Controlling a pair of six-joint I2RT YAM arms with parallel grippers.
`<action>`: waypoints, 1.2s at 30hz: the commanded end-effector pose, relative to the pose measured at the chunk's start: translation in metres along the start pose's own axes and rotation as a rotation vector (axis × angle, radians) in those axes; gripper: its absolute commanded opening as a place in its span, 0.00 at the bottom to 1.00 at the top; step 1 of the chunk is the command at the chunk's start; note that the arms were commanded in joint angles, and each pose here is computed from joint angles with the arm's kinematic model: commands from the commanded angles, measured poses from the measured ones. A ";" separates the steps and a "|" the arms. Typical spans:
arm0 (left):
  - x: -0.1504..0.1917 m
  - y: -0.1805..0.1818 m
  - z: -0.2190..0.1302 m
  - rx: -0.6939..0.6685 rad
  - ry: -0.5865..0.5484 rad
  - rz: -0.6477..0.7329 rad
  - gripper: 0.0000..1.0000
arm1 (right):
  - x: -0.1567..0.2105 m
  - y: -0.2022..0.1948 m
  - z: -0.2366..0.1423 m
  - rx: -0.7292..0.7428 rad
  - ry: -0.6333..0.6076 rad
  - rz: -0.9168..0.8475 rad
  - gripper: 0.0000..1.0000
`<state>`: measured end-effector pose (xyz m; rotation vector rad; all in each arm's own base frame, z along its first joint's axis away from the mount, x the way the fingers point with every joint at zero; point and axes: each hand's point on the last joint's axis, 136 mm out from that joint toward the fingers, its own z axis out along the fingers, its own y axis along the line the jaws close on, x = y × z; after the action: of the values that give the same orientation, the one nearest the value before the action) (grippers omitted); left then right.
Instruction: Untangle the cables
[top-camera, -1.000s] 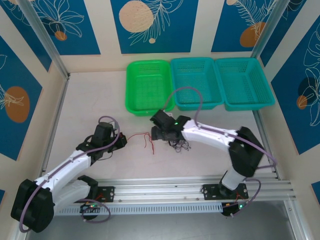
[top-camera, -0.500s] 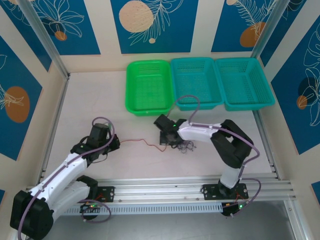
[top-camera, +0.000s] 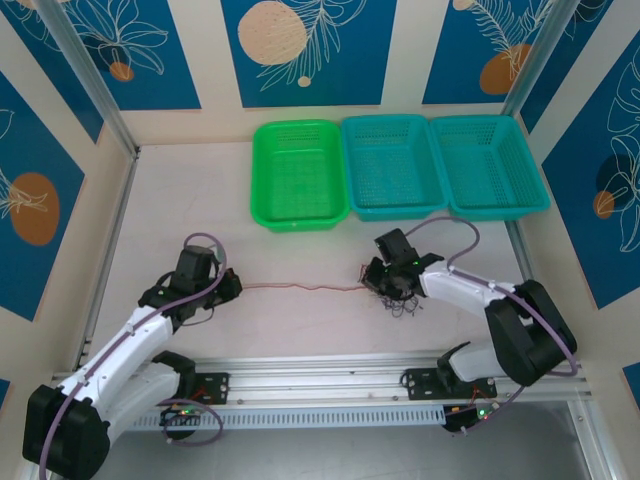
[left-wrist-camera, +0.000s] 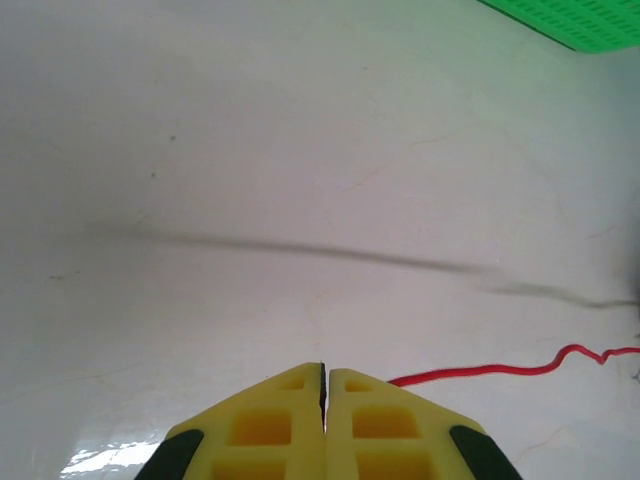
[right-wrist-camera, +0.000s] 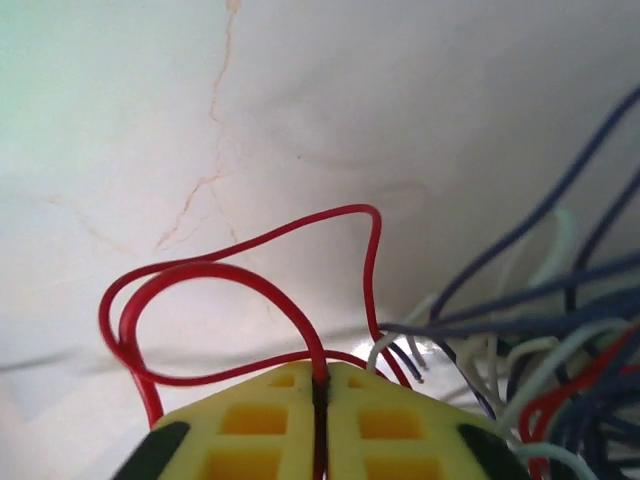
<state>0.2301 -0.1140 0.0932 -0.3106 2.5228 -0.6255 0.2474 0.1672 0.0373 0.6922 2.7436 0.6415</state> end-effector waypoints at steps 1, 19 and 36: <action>-0.007 -0.005 0.007 0.083 -0.043 -0.005 0.00 | 0.005 -0.027 -0.003 0.091 0.004 0.045 0.40; -0.012 -0.023 0.005 0.145 -0.052 0.036 0.00 | 0.017 0.029 -0.030 0.301 -0.123 -0.322 0.69; -0.023 0.051 -0.029 -0.285 -0.124 0.014 0.00 | -0.031 -0.087 -0.034 0.578 -0.250 -0.085 0.00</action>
<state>0.2325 -0.0823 0.0964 -0.3607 2.4875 -0.4311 0.2380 0.1087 0.0292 0.5673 2.7543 -0.1699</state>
